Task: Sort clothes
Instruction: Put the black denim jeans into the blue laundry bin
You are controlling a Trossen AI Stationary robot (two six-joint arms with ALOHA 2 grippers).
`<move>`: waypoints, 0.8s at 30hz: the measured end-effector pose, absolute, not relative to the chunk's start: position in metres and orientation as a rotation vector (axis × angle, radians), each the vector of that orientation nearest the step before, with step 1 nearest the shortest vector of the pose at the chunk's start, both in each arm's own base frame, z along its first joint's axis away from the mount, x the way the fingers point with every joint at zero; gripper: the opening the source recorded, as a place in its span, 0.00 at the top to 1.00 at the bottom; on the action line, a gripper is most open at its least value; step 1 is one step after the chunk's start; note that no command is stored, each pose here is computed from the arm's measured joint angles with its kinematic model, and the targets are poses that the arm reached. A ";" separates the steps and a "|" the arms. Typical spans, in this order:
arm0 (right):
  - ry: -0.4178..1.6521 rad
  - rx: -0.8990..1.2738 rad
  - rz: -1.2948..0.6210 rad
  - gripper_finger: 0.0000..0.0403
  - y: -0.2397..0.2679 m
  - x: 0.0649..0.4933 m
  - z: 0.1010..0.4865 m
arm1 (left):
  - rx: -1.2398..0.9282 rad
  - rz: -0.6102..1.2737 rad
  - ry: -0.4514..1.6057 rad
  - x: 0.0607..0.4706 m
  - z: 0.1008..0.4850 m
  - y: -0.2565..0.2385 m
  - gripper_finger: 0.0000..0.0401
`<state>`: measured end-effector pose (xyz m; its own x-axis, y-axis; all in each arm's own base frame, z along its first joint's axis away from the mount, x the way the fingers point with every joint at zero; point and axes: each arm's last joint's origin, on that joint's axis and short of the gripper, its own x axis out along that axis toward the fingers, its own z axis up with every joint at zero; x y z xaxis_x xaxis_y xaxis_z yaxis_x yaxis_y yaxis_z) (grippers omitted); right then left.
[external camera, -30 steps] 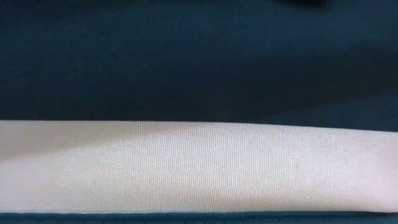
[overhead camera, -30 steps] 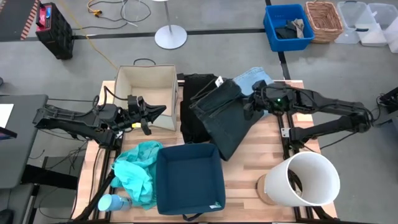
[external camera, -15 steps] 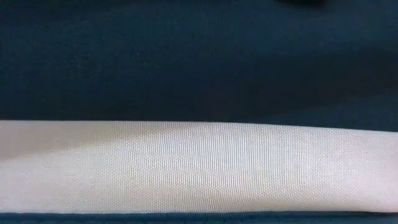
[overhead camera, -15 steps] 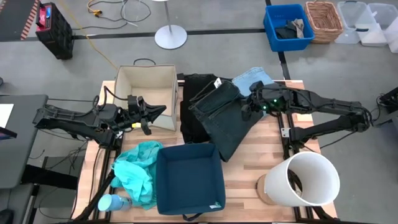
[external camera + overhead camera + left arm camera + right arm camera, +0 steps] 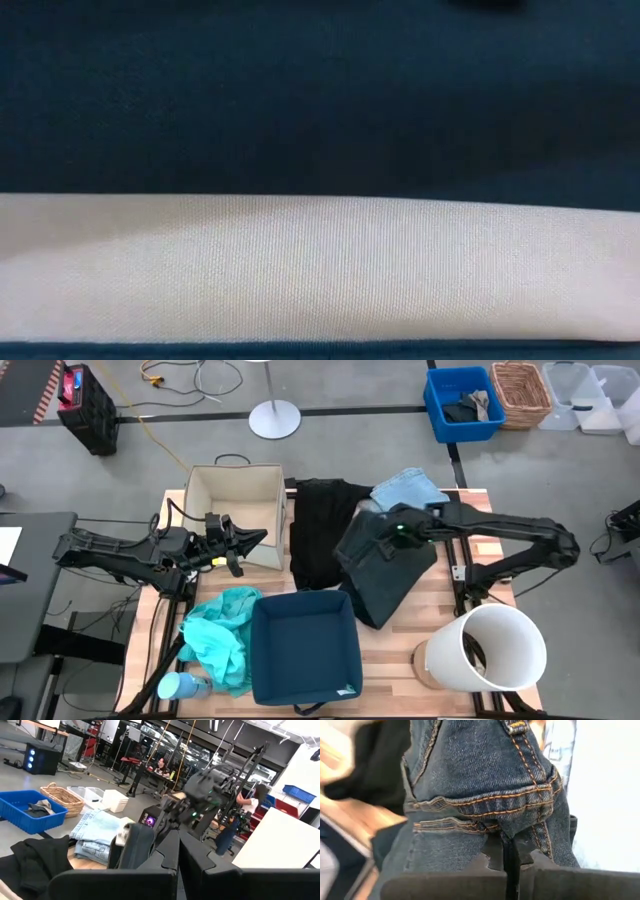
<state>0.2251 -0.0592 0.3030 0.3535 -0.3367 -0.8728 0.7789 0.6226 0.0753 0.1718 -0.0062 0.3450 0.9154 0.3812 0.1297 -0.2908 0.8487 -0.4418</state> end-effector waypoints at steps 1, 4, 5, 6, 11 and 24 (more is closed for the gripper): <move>0.983 0.535 -0.763 1.00 -0.061 0.230 0.298 | -0.430 0.357 -0.217 0.172 0.345 -0.006 1.00; 1.062 0.538 -0.759 1.00 -0.064 0.242 0.282 | -0.429 0.357 -0.217 0.172 0.345 -0.006 1.00; 1.091 0.536 -0.754 1.00 -0.065 0.246 0.277 | -0.429 0.357 -0.217 0.172 0.345 -0.006 1.00; 1.121 0.531 -0.751 1.00 -0.066 0.250 0.271 | -0.430 0.357 -0.217 0.172 0.345 -0.006 1.00; 1.267 0.518 -0.722 1.00 -0.068 0.263 0.243 | -0.430 0.357 -0.217 0.172 0.345 -0.006 1.00; 1.430 0.563 -0.670 0.98 -0.066 0.261 0.200 | -0.430 0.357 -0.218 0.172 0.345 -0.006 1.00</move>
